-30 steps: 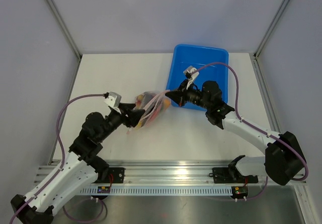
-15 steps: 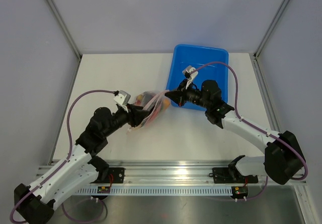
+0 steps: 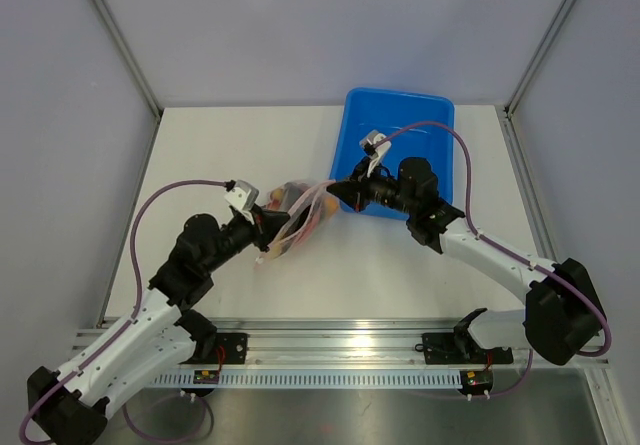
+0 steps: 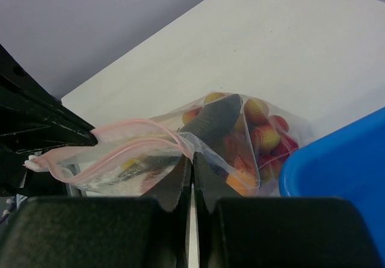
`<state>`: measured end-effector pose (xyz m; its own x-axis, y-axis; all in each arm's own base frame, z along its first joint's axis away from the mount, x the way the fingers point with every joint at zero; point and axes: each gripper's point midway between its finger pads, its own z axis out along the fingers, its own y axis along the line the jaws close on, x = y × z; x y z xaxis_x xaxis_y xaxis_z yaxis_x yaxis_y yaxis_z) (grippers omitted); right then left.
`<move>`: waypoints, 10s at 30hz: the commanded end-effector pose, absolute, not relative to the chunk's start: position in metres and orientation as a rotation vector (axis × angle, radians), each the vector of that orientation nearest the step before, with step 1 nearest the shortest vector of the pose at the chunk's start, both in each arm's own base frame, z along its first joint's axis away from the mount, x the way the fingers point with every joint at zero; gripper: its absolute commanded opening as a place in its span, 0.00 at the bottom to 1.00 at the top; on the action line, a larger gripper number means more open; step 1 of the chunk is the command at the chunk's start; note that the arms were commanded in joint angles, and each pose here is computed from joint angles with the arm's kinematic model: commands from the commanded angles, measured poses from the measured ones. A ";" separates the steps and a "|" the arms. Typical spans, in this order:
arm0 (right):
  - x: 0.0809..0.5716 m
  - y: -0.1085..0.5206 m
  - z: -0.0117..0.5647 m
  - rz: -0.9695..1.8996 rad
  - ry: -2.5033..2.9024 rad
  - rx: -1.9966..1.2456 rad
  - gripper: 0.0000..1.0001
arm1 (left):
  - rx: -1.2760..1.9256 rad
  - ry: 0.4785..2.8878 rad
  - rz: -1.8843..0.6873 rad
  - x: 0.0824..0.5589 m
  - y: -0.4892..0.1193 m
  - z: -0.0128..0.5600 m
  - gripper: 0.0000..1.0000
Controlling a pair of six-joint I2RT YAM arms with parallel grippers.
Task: Open the zip-top bag and remove the fake food
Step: Open the zipper of the food storage bag at the center of the board.
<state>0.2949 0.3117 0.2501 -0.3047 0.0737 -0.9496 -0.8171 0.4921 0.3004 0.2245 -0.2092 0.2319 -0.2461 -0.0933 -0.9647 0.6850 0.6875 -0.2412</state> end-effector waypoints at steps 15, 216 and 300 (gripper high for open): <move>0.281 0.304 0.303 1.050 1.670 -0.516 0.52 | 0.392 1.518 -0.645 0.233 -0.182 0.263 0.00; 0.285 0.410 0.277 0.848 1.689 -0.503 0.00 | 0.366 1.984 -0.074 0.257 -0.172 0.145 0.61; 0.304 0.391 0.197 0.452 1.932 -0.718 0.00 | -0.259 1.716 0.061 0.287 -0.102 0.241 0.00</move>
<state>0.2923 0.3892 0.1909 -0.3536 -0.2989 -0.8863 -0.6934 0.7197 0.0339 0.2885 -0.1213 0.2173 -0.2370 -0.0370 -0.9708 -0.1037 0.9945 -0.0126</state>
